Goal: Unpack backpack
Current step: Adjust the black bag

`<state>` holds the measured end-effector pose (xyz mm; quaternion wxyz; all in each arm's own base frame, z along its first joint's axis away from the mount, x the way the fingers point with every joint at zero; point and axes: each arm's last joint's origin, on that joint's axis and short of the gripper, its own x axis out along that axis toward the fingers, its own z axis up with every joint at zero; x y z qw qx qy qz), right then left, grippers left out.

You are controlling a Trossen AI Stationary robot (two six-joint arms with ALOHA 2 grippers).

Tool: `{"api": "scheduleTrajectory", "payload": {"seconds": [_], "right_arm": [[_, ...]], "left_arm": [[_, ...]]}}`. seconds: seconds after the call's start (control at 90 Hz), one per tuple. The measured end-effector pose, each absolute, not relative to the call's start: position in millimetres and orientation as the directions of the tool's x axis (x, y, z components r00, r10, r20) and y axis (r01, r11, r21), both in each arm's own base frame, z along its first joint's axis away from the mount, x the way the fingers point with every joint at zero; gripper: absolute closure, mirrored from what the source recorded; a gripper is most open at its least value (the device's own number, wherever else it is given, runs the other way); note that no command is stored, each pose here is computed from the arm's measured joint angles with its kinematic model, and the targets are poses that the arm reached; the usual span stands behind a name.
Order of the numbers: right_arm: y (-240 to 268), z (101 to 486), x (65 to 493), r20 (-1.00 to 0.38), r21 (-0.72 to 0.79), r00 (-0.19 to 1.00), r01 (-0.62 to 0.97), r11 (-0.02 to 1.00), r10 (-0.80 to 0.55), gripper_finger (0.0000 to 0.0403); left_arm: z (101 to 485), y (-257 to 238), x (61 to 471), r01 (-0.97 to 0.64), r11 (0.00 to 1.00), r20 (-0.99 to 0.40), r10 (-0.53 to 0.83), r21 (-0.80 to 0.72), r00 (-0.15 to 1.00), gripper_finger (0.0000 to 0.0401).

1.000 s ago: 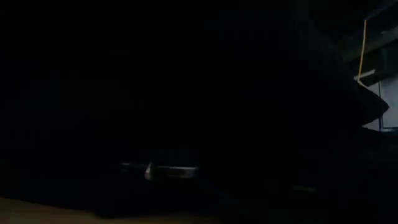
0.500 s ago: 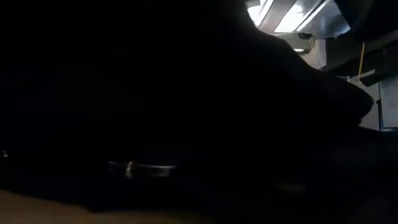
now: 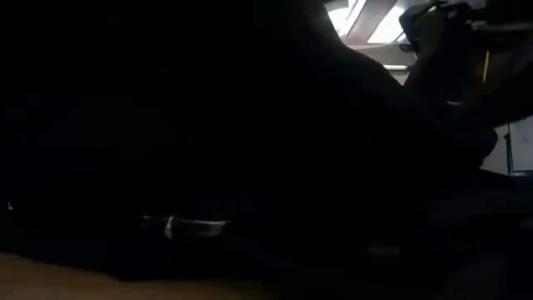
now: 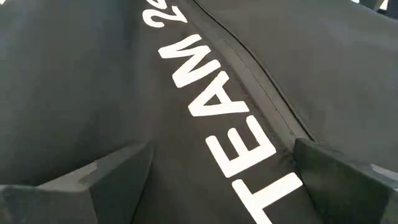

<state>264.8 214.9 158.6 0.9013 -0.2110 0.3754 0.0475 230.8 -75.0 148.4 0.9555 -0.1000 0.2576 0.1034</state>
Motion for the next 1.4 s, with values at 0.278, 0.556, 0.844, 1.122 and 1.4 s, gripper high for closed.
{"api": "scheduleTrajectory", "payload": {"seconds": [0.278, 0.556, 0.844, 1.122, 1.4], "right_arm": [[210.2, 157.7, 269.4, -0.707, -0.325, 0.704, -0.244, 0.914, -0.064, 0.0197], [211.8, 157.2, 268.7, -0.728, -0.263, 0.686, -0.254, 0.931, -0.018, 0.0197], [211.7, 157.2, 268.7, -0.727, -0.263, 0.686, -0.253, 0.931, -0.019, 0.0197], [211.7, 157.1, 268.7, -0.727, -0.262, 0.686, -0.251, 0.932, -0.019, 0.0197], [211.8, 157.2, 268.8, -0.726, -0.261, 0.687, -0.251, 0.932, -0.019, 0.0197]], "left_arm": [[148.3, -74.9, 230.8, -0.240, 0.963, -0.514, 0.146, -0.120, 0.845, 0.0027], [148.2, -75.0, 230.7, -0.236, 0.964, -0.515, 0.143, -0.120, 0.845, 0.0027], [148.2, -75.0, 230.7, -0.228, 0.968, -0.515, 0.142, -0.108, 0.845, 0.0027], [148.3, -75.0, 230.7, -0.227, 0.968, -0.515, 0.141, -0.107, 0.846, 0.0027], [148.3, -75.1, 230.7, -0.227, 0.968, -0.515, 0.141, -0.107, 0.846, 0.0027]]}}
